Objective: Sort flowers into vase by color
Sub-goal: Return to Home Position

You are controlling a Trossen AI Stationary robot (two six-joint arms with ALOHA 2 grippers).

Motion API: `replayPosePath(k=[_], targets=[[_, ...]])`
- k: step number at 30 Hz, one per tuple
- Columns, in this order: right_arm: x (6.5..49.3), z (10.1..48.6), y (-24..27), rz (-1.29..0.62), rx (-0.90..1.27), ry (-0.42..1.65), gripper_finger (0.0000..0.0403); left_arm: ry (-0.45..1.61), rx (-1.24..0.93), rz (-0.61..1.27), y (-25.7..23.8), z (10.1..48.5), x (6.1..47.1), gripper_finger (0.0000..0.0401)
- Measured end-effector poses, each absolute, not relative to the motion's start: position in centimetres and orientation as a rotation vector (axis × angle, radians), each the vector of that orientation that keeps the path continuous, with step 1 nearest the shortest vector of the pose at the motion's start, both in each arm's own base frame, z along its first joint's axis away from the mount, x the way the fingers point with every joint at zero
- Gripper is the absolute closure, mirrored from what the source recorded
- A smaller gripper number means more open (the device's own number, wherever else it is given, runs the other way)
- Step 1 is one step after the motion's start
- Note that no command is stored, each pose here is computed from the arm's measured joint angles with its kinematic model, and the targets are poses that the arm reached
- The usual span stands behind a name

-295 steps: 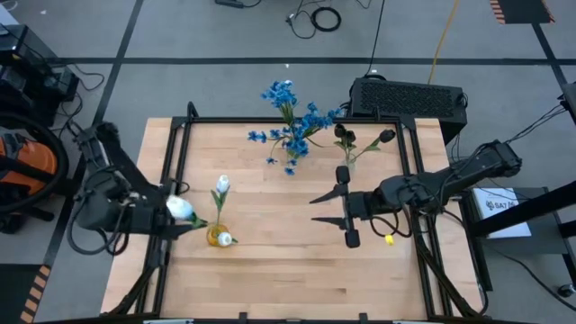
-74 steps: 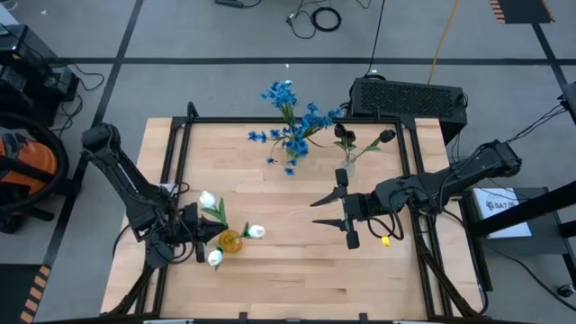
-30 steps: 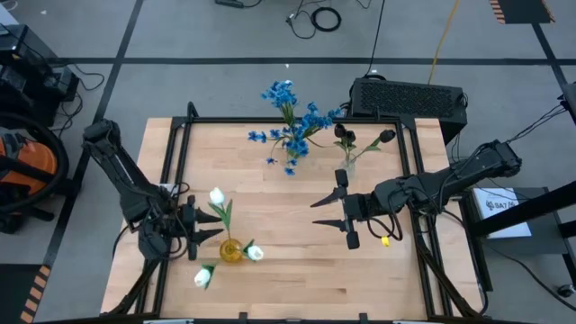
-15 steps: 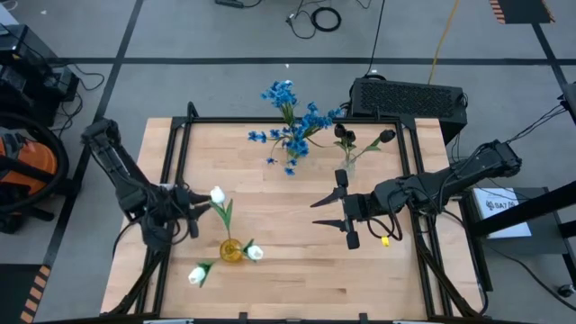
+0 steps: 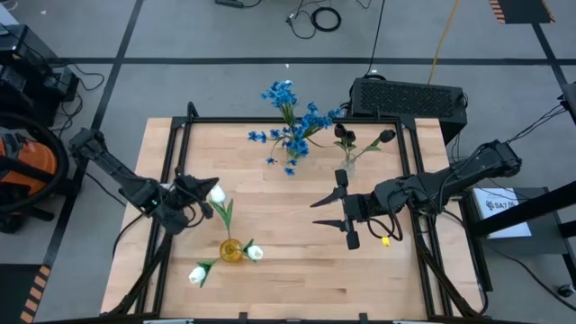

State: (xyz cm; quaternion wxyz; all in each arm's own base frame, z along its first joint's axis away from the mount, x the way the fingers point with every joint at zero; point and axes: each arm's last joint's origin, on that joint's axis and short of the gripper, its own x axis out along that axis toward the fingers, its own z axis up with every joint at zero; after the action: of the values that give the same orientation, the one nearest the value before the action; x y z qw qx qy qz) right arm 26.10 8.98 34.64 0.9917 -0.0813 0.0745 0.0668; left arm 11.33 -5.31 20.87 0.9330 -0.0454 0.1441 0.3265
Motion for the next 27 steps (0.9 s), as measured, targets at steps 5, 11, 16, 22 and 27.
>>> replayPosePath(k=[5, 11, 16, 22, 27], targets=[[26.1, 34.6, 9.0, 0.134, -0.171, 0.149, 0.0232, 0.293, -0.108, 0.632, -5.1, 19.6, 12.6, 0.0399], [26.1, 34.6, 9.0, 0.134, -0.171, 0.148, 0.0232, 0.315, -0.142, 0.554, -4.0, 18.4, 13.8, 0.0400], [26.1, 34.6, 9.0, 0.135, -0.172, 0.148, 0.0232, 0.274, -0.118, 0.457, -3.0, 18.1, 14.6, 0.0400], [26.1, 34.6, 9.0, 0.135, -0.172, 0.149, 0.0232, 0.225, -0.077, 0.343, -1.6, 17.1, 14.9, 0.0401], [26.1, 34.6, 9.0, 0.135, -0.172, 0.149, 0.0232, 0.177, -0.070, 0.285, -0.4, 15.8, 14.6, 0.0401]])
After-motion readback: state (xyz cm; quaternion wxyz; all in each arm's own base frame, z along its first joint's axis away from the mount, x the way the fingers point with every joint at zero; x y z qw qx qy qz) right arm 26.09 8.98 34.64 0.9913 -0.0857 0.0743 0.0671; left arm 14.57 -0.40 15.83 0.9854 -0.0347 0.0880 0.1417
